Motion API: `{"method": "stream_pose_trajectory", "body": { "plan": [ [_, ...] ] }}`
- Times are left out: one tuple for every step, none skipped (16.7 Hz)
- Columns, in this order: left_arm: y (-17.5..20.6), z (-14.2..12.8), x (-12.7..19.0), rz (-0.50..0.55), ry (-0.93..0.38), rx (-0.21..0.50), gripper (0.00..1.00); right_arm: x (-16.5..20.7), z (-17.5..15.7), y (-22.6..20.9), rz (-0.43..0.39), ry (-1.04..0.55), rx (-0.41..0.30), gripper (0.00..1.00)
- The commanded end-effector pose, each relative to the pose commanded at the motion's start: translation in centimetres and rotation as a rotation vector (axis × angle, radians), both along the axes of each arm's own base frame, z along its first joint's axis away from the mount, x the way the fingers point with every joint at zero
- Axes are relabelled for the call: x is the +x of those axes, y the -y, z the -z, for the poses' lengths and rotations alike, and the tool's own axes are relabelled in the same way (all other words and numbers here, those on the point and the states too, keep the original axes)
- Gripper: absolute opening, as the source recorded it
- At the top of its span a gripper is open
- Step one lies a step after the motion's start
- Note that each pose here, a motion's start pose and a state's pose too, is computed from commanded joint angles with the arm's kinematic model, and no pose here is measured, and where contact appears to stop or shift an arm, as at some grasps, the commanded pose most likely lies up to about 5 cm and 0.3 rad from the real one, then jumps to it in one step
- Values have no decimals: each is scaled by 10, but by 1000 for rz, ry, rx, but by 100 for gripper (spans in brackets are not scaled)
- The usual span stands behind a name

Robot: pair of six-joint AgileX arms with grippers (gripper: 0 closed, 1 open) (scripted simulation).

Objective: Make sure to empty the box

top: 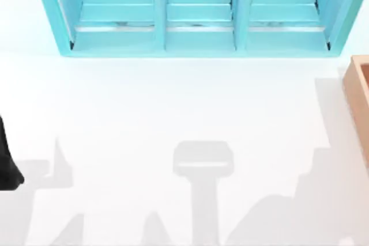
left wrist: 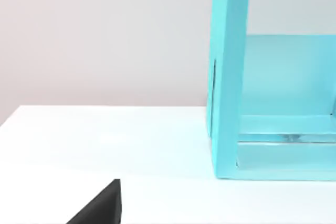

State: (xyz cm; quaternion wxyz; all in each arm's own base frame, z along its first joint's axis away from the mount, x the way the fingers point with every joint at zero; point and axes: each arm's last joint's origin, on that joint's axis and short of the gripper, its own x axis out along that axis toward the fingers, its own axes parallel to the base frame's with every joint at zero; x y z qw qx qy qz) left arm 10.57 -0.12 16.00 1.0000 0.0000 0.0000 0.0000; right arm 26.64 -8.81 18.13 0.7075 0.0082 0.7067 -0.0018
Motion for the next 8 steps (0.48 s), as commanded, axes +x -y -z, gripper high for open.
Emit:
{"method": "stream_pose_trajectory", "body": {
  "plan": [
    [0, 0, 0, 0, 0, 0, 100, 1, -12, 0, -1, -6, 2, 0],
    [0, 0, 0, 0, 0, 0, 100, 1, -25, 0, -1, -11, 4, 0],
    [0, 0, 0, 0, 0, 0, 100, -1, -39, 0, 0, -15, 5, 0],
    [0, 0, 0, 0, 0, 0, 100, -2, -52, -1, 1, -17, 6, 0],
    [0, 0, 0, 0, 0, 0, 100, -4, -65, -1, 2, -15, 5, 0],
    [0, 0, 0, 0, 0, 0, 100, -6, -76, -2, 3, -10, 3, 0],
    [0, 0, 0, 0, 0, 0, 100, -8, -84, -3, 3, -4, 1, 0],
    [0, 0, 0, 0, 0, 0, 100, -9, -90, -3, 3, 0, 0, 0]
  ]
}}
